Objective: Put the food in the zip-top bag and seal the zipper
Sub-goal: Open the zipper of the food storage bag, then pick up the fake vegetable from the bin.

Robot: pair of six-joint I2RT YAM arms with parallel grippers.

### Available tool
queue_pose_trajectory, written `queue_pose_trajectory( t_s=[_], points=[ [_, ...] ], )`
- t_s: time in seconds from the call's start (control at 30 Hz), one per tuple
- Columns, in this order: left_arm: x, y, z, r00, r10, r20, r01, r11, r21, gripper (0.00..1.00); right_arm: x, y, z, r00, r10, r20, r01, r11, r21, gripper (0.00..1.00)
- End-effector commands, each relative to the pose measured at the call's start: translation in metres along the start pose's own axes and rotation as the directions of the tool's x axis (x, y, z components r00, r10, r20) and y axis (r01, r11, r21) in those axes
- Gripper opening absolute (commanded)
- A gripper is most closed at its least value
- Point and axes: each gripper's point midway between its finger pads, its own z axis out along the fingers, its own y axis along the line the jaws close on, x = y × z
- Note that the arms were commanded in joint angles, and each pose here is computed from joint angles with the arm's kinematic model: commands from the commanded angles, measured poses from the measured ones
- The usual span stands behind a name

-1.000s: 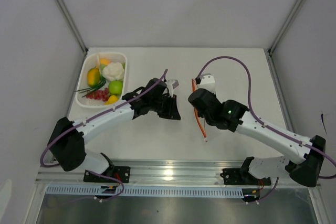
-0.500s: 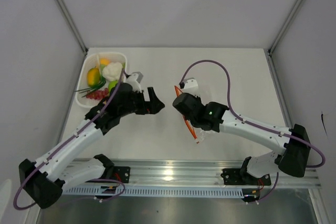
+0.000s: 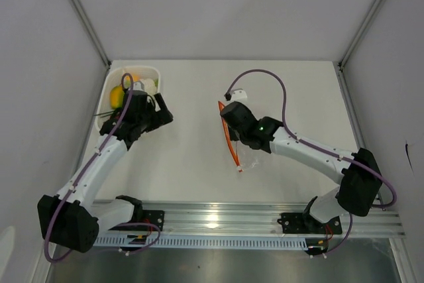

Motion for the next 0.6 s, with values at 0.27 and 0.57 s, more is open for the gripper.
queue_pose_trajectory(
  t_s=[0.27, 0.57],
  points=[
    [-0.141, 0.034, 0.026, 0.899, -0.18, 0.4, 0.208, 0.978, -0.028, 0.85, -0.018, 0.015, 0.013, 0.999, 0.033, 0.011, -0.031, 0.991, -0.132, 0.0],
    [-0.19, 0.077, 0.075, 0.872, -0.189, 0.451, 0.241, 0.969, -0.059, 0.86, -0.014, 0.013, 0.026, 0.999, 0.037, -0.02, -0.04, 0.984, -0.171, 0.0]
  ],
)
